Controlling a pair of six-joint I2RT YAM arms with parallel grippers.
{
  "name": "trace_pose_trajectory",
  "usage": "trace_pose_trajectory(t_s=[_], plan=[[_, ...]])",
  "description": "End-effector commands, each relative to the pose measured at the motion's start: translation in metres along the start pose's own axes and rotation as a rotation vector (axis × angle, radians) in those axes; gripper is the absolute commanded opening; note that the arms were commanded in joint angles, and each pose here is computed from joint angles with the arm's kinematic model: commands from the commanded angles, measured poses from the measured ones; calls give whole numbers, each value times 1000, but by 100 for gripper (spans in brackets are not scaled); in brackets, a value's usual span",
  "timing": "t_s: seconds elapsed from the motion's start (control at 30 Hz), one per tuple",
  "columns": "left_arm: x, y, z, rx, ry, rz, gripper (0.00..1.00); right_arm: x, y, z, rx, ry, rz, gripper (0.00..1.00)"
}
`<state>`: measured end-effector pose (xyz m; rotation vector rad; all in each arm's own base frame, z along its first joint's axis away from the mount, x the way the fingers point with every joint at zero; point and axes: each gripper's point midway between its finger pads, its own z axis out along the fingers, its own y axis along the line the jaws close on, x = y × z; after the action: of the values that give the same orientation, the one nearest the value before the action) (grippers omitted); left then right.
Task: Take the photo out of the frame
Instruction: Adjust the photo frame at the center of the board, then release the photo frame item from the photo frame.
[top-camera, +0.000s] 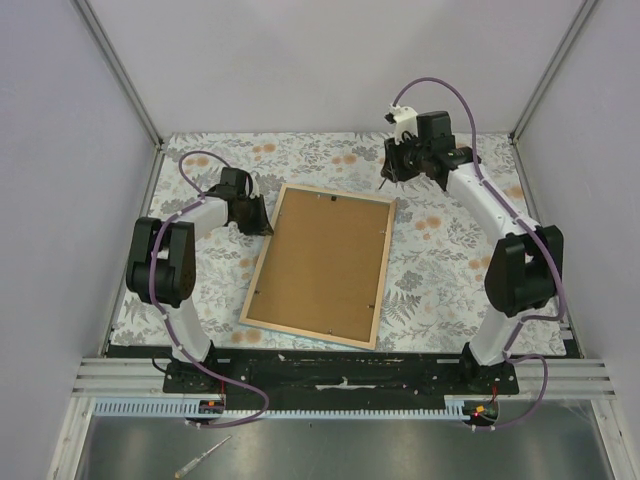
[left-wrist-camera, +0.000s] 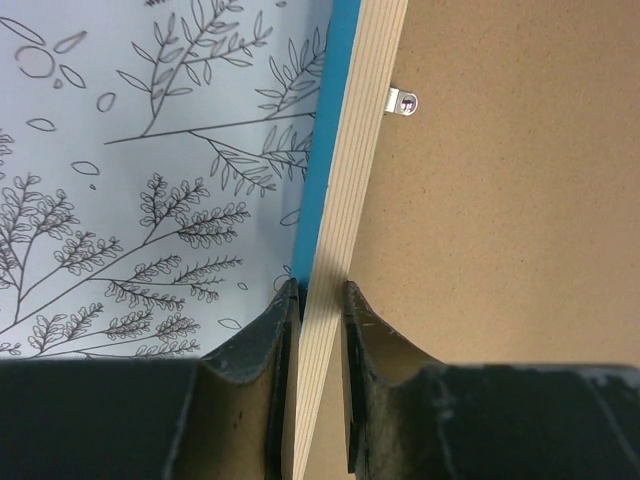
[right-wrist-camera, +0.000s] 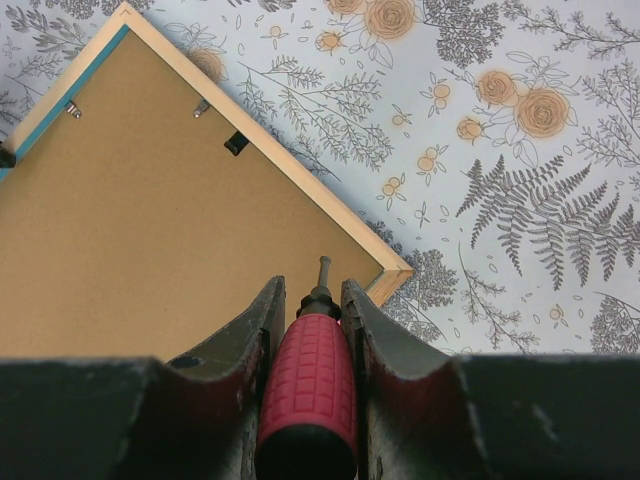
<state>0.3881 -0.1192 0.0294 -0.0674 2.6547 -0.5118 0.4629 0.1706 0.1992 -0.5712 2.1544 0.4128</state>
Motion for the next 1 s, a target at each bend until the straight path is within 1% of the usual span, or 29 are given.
trace_pose_trajectory(t_s=[0.0, 0.23, 0.3, 0.4, 0.47, 0.53, 0.67, 0.77, 0.83, 0.97], plan=[[-26, 8, -2, -63, -119, -88, 2, -27, 7, 6, 17, -43, -42, 0], [-1, -9, -3, 41, -59, -123, 2, -45, 36, 48, 21, -57, -152, 0], [0, -11, -6, 51, -65, -121, 2, -52, 42, 62, 38, -78, -174, 0], [-2, -16, -11, 73, -77, -122, 6, -67, 54, 79, 49, -111, -196, 0], [-4, -19, -14, 85, -85, -124, 11, -74, 62, 89, 38, -123, -205, 0], [-6, -20, -16, 91, -98, -121, 21, -74, 72, 101, 23, -119, -213, 0], [-12, -20, -16, 86, -113, -109, 36, -68, 92, 119, -9, -96, -221, 0], [-15, -19, -15, 82, -119, -105, 52, -62, 102, 127, -34, -81, -216, 0], [-17, -18, -15, 71, -127, -100, 58, -60, 107, 130, -53, -75, -211, 0], [-19, -17, -15, 68, -143, -93, 59, -57, 115, 134, -80, -69, -199, 0]])
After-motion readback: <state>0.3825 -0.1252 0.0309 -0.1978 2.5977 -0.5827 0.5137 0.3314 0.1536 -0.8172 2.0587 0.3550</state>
